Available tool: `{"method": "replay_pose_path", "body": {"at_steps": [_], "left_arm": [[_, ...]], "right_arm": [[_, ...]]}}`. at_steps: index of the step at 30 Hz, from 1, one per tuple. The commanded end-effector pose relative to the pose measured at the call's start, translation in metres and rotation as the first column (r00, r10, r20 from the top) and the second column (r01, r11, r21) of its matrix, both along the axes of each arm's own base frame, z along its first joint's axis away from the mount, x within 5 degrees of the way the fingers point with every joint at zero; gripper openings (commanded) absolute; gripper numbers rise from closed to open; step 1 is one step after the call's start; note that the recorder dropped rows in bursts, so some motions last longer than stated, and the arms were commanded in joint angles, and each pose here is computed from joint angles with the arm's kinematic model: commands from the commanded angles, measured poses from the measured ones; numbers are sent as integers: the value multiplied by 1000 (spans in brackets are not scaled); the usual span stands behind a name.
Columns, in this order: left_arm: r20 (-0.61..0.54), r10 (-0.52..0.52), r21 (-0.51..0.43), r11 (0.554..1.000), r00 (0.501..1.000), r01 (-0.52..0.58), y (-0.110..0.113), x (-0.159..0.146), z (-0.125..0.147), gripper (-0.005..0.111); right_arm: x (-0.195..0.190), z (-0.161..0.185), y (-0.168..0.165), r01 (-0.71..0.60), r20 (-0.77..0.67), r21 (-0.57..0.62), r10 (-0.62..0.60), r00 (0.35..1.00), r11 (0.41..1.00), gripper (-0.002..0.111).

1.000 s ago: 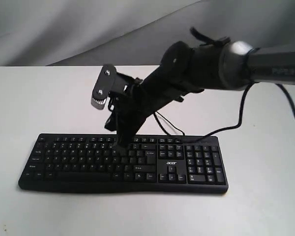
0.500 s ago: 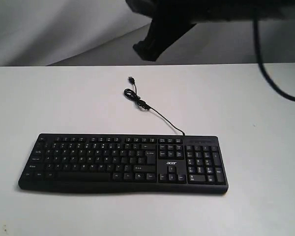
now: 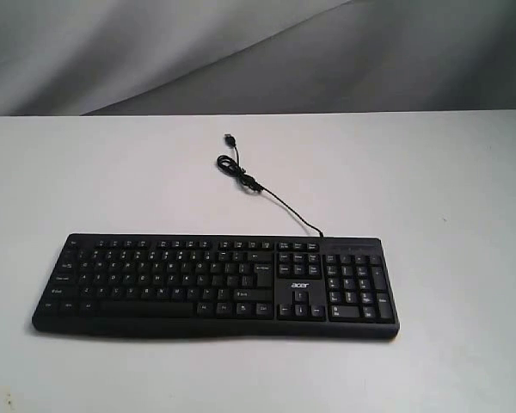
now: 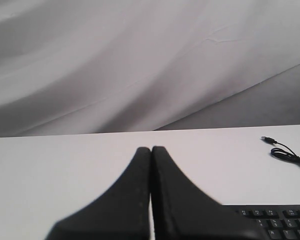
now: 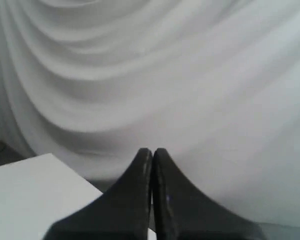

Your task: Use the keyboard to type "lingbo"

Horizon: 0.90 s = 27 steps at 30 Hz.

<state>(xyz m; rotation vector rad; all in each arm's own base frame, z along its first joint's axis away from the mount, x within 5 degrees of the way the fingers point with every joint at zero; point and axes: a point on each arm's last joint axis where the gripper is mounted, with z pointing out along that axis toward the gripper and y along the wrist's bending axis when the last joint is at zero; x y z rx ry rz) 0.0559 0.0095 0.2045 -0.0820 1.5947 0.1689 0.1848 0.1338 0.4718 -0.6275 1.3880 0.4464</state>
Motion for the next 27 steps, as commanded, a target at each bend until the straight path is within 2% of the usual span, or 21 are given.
{"method": "replay_pose_path", "body": {"at_steps": [1, 4, 7, 11, 18, 22, 27], "left_arm": [[8, -8, -1, 1000, 1000, 8, 0, 0, -1, 1], [8, -8, -1, 1000, 1000, 8, 0, 0, -1, 1], [8, -8, -1, 1000, 1000, 8, 0, 0, -1, 1], [8, -8, -1, 1000, 1000, 8, 0, 0, -1, 1], [8, -8, -1, 1000, 1000, 8, 0, 0, -1, 1], [8, -8, -1, 1000, 1000, 8, 0, 0, -1, 1], [8, -8, -1, 1000, 1000, 8, 0, 0, -1, 1]], "right_arm": [[7, -11, -19, 87, -132, 14, -85, 988, 996, 0], [15, -38, -36, 163, -253, -60, -173, 952, 985, 0], [10, -58, -60, 277, -313, 1, -263, 913, 961, 0], [-16, -76, -94, 432, -255, 87, -399, 881, 898, 0], [-81, -137, -134, 644, -113, 57, -636, 764, 763, 0], [-103, -176, -139, 690, -143, 89, -677, 722, 718, 0], [-117, -200, -138, 685, -220, 217, -649, 729, 696, 0]]}}
